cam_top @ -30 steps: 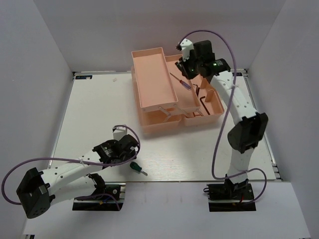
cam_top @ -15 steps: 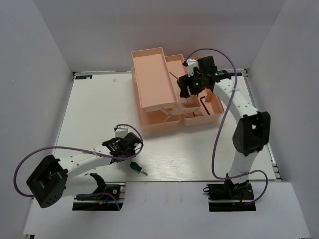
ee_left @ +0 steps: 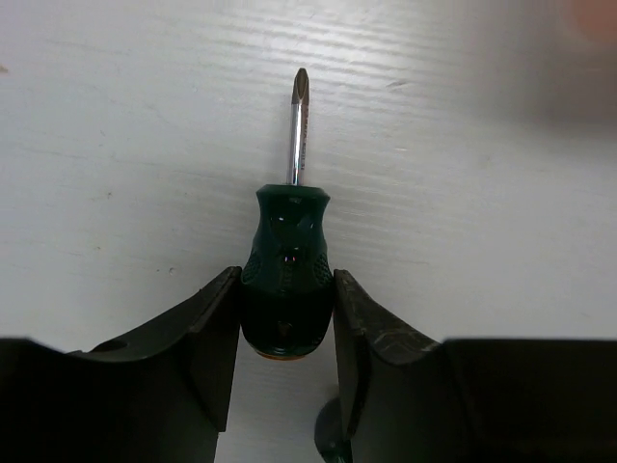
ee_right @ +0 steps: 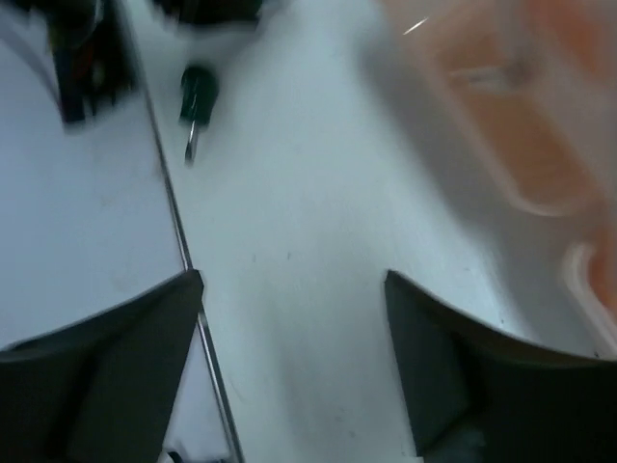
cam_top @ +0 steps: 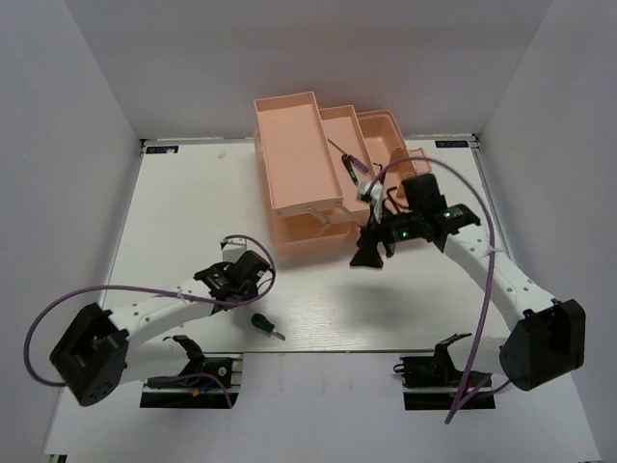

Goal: Sort the tools into containers

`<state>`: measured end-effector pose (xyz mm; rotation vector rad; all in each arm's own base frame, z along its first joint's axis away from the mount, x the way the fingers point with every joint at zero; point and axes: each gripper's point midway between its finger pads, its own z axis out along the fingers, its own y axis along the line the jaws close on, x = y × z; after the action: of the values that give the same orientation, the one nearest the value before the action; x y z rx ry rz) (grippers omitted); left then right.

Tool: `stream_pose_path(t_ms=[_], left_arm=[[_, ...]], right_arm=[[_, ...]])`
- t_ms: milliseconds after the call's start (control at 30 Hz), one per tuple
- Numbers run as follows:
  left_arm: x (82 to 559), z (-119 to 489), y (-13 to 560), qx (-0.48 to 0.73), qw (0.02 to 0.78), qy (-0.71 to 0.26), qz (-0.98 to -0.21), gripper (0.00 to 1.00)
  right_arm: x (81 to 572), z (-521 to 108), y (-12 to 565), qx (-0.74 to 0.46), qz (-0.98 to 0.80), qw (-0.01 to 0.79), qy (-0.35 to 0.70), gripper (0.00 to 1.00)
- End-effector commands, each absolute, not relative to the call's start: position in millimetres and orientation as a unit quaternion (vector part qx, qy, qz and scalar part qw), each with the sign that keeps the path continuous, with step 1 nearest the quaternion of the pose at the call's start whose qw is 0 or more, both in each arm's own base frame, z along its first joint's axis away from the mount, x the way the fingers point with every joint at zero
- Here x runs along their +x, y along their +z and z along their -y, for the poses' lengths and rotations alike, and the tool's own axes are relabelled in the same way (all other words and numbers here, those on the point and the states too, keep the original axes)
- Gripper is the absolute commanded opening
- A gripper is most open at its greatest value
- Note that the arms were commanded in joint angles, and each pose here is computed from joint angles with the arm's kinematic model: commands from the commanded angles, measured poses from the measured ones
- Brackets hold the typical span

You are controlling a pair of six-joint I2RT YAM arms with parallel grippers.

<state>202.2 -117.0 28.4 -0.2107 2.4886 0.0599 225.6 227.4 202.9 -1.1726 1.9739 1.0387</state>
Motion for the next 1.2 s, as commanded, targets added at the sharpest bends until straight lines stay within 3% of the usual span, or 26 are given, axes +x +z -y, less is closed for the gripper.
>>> stream_pose_path(t_ms=[0, 133, 267, 333, 367, 400, 433, 467, 600, 667, 700, 733, 833, 867, 900, 967, 1000, 1133, 1167], left_arm=[[220.7, 137.9, 86.0, -0.065, 0.377, -0.046, -0.923, 0.00], [234.5, 173.2, 187.6, 0.005, 0.478, -0.171, -0.862, 0.00], [243.3, 189.6, 289.0, 0.067, 0.569, -0.227, -0.788, 0.00], [249.9, 203.1, 337.8, 0.106, 0.611, -0.246, -0.745, 0.00], [258.2, 212.8, 342.4, 0.116, 0.612, -0.243, -0.744, 0.00], [263.8, 220.7, 353.5, 0.128, 0.620, -0.246, -0.734, 0.00], [269.6, 226.0, 376.8, 0.126, 0.635, -0.251, -0.720, 0.00], [280.0, 229.4, 380.0, 0.121, 0.636, -0.247, -0.721, 0.00], [327.3, 256.0, 375.7, 0.110, 0.645, -0.215, -0.725, 0.00], [350.3, 267.2, 360.2, 0.102, 0.645, -0.191, -0.733, 0.00], [358.7, 267.8, 360.4, 0.098, 0.645, -0.187, -0.734, 0.00], [366.5, 268.0, 359.3, 0.087, 0.649, -0.176, -0.735, 0.00], [391.2, 269.5, 350.5, 0.073, 0.647, -0.152, -0.744, 0.03], [393.9, 271.9, 345.4, 0.076, 0.640, -0.147, -0.751, 0.05], [403.3, 272.5, 342.8, 0.074, 0.636, -0.140, -0.755, 0.12], [406.5, 273.7, 337.4, 0.072, 0.628, -0.133, -0.764, 0.20], [409.6, 269.9, 341.7, 0.063, 0.630, -0.135, -0.762, 0.40], [411.4, 270.9, 342.1, 0.069, 0.626, -0.139, -0.765, 0.65], [411.0, 270.5, 349.4, 0.068, 0.628, -0.140, -0.762, 0.68]], right_arm=[[171.4, -234.7, 181.7, -0.534, -0.674, 0.266, 0.436, 0.87], [150.9, -240.9, 157.0, -0.578, -0.663, 0.260, 0.398, 0.91], [156.9, -241.6, 143.7, -0.597, -0.672, 0.251, 0.358, 0.91], [158.5, -244.4, 137.5, -0.602, -0.676, 0.247, 0.346, 0.85], [157.5, -247.9, 131.4, -0.603, -0.680, 0.238, 0.343, 0.76], [154.9, -249.7, 126.4, -0.601, -0.686, 0.230, 0.340, 0.41], [159.1, -254.0, 123.3, -0.600, -0.689, 0.233, 0.334, 0.17], [155.8, -259.8, 117.4, -0.606, -0.689, 0.222, 0.330, 0.00], [163.6, -269.2, 103.0, -0.615, -0.702, 0.217, 0.286, 0.00], [169.8, -270.7, 99.1, -0.620, -0.706, 0.226, 0.258, 0.08], [166.8, -272.8, 97.6, -0.624, -0.704, 0.223, 0.256, 0.16], [167.1, -273.4, 97.3, -0.619, -0.708, 0.224, 0.255, 0.31], [173.6, -273.2, 97.0, -0.620, -0.710, 0.242, 0.232, 0.47], [176.3, -273.4, 94.4, -0.617, -0.712, 0.248, 0.225, 0.75], [175.6, -272.7, 93.8, -0.619, -0.710, 0.250, 0.224, 0.87], [173.8, -272.8, 92.6, -0.626, -0.703, 0.252, 0.226, 0.91], [171.0, -273.9, 92.3, -0.633, -0.696, 0.251, 0.228, 0.91], [159.4, -279.1, 77.6, -0.652, -0.686, 0.219, 0.238, 0.91], [160.2, -287.7, 82.9, -0.654, -0.683, 0.219, 0.240, 0.91]])
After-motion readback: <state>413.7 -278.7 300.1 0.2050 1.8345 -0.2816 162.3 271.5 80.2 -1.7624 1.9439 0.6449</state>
